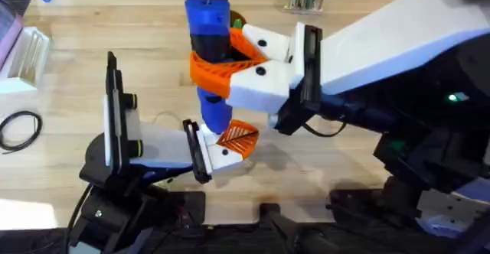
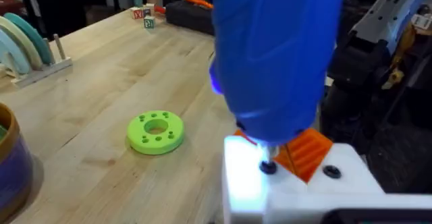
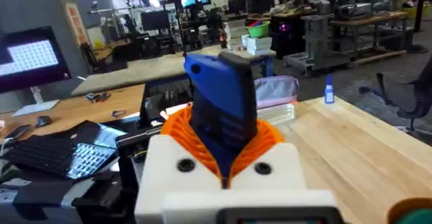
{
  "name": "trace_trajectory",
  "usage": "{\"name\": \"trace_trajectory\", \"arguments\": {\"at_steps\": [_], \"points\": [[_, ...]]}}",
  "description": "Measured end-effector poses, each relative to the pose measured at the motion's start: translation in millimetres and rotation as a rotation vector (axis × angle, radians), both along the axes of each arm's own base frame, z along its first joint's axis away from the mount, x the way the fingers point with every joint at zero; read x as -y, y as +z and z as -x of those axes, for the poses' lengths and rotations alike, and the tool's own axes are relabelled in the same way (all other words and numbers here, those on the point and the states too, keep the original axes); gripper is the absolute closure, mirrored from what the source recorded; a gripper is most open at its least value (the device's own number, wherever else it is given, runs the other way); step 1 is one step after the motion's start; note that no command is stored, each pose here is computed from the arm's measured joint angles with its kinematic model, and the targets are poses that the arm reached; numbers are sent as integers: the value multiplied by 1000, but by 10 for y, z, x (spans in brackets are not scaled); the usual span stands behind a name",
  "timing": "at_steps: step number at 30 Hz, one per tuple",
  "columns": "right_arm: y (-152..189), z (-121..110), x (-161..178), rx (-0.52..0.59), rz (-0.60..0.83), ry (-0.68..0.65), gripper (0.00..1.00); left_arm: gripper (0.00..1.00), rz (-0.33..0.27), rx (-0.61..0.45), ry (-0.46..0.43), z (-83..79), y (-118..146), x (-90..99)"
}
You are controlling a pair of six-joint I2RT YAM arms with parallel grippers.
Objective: Pick up the gripper from the table and insert it into the empty holder that is missing its gripper. Then pick up a screw, insert it into the mounting hole, and use the screwdriver to tighten it. Finally, clean up the table by picking up the vegetable and placing it into the bucket.
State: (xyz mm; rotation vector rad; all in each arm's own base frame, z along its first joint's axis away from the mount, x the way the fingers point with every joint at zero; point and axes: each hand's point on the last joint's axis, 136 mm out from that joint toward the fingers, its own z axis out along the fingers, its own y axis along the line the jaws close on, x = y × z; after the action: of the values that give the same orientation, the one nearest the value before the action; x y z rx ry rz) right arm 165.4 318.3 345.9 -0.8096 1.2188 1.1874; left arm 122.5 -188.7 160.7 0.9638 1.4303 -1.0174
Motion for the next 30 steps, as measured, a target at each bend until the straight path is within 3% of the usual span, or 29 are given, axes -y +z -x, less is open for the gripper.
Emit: {"name": "trace_trajectory", "arguments": {"at_steps": [10,15,19,22,24,27,30], "points": [[88,-22,54,27,-33,-7,979,986,0,4,4,-6,5,-2],[517,-98,408,131,-155,-98,979,986,0,4,4,-7,4,-2],[589,-84,474,150,-170,-112,979,986,0,4,4,-6,4,-2],[346,-202,424,135,-65,-147,979,986,0,4,4,-7,4,-2],[70,-399,453,132,59,-230,979,986,0,4,4,-6,5,-2],[-405,-855,674,155,295,-442,980,986,0,4,4,-7,4,-2],[-882,-1369,1115,230,598,-680,980,986,0,4,4,-7,4,-2]]}}
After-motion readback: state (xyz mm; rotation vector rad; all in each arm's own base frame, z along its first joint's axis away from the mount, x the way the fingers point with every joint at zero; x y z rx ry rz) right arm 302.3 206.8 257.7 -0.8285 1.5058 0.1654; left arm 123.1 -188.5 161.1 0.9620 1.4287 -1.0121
